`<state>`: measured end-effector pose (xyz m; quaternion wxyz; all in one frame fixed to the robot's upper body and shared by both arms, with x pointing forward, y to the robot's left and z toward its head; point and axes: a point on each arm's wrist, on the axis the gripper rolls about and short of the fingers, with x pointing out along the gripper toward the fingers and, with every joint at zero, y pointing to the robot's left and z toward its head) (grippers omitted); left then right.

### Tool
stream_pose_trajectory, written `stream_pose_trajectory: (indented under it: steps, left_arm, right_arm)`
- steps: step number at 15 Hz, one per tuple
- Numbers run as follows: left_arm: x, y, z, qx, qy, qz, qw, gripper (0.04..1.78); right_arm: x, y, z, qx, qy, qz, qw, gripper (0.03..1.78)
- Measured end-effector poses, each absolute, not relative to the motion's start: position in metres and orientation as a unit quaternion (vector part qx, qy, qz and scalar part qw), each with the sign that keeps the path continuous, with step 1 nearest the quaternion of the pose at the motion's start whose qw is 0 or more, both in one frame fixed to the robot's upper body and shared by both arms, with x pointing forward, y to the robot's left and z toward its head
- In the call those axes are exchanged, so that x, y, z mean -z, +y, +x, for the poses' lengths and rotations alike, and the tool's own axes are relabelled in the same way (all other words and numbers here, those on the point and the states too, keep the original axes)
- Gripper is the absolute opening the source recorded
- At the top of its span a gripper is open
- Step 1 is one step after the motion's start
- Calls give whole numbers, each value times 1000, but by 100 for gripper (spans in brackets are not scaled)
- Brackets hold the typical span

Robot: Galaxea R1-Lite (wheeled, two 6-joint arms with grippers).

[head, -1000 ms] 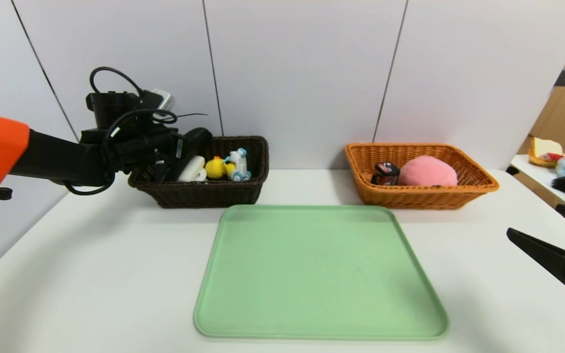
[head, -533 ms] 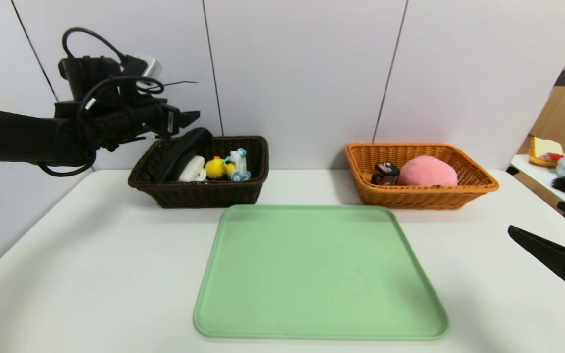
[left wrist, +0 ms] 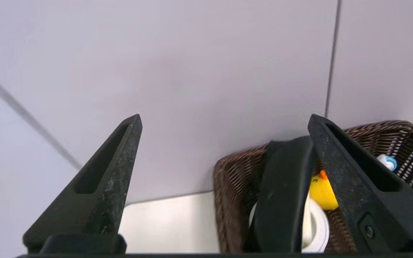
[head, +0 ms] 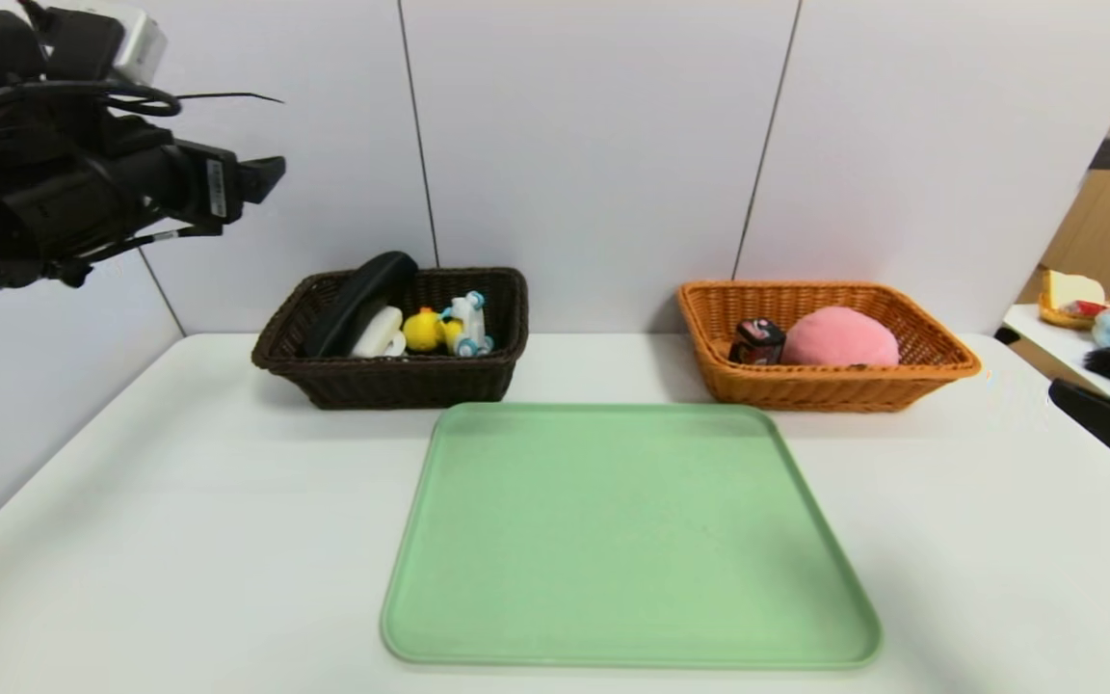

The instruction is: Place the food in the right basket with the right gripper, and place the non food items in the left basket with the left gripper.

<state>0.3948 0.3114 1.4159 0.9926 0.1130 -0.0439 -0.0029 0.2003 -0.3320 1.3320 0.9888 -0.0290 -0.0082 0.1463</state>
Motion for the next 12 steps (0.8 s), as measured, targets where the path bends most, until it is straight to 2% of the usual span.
stream_pose_trajectory:
  steps: [5,8,12]
  left_arm:
    - [-1405,339,293,-64,-72,114,989,167]
    - [-1383,353,237,-113,-71,115,984,167]
    - [-1336,346,181,-62,-66,115,989,168]
  right_arm:
    - [-1332,-332,165,-120,-15,-31,992,170]
    - [-1326,-332,137,-119,-13,-30,992,170]
    - [-1313,-331,99,-121,-21,-32,992,170]
